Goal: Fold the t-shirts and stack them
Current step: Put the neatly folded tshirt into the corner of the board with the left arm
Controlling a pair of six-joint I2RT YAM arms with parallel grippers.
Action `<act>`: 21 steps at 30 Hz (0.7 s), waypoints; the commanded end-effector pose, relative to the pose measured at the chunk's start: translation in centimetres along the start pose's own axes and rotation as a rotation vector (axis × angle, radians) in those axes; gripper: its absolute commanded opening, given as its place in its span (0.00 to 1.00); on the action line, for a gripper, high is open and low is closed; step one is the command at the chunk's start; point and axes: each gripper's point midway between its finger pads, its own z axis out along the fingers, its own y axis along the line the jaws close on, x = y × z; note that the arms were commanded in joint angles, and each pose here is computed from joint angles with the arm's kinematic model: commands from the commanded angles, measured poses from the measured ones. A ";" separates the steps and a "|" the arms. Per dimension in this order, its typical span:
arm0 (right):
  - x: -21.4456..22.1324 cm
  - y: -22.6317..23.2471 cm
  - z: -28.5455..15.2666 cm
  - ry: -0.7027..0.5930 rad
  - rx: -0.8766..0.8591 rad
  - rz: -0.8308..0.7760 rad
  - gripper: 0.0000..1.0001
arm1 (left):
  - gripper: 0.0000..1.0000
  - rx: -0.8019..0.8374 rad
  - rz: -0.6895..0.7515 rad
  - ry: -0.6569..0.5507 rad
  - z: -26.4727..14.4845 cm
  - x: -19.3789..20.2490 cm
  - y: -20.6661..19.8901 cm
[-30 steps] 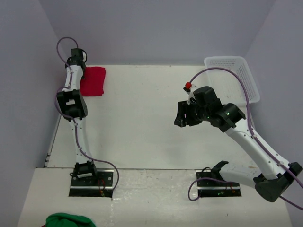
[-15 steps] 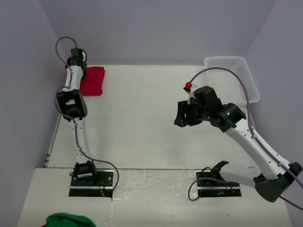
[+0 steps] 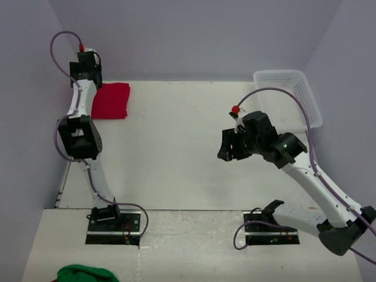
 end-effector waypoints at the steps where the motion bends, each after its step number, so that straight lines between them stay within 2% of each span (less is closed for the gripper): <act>1: -0.2 0.8 -0.6 -0.043 -0.052 -0.010 0.58 | 0.78 -0.105 -0.152 -0.306 -8.0 -9.6 4.3; 6: 0.1 0.1 -0.4 -0.056 -0.023 0.012 0.58 | 0.77 -0.022 -0.123 -0.405 -14.4 -13.7 0.8; 9: -0.5 0.3 -0.7 -0.083 -0.026 0.030 0.58 | 0.80 0.062 -0.101 -0.406 -17.9 -14.7 -2.9; 11: -0.6 0.4 -0.6 -0.082 -0.026 0.037 0.57 | 0.88 0.133 -0.090 -0.406 -19.8 -14.5 -5.3; 14: -0.8 0.4 -0.2 -0.075 -0.019 0.055 0.57 | 0.86 0.307 -0.154 -0.400 -22.5 -13.4 -7.9; 15: -1.0 0.4 0.1 -0.082 -0.018 0.058 0.57 | 0.85 0.420 -0.203 -0.390 -23.9 -12.3 -9.2; 17: -1.1 -0.1 0.7 -0.092 0.006 0.069 0.57 | 0.85 0.496 -0.239 -0.395 -25.3 -11.3 -10.1; 21: -2.8 -1.7 1.4 -0.160 0.096 0.068 0.59 | 0.92 0.635 -0.259 -0.359 -28.3 -6.5 -11.4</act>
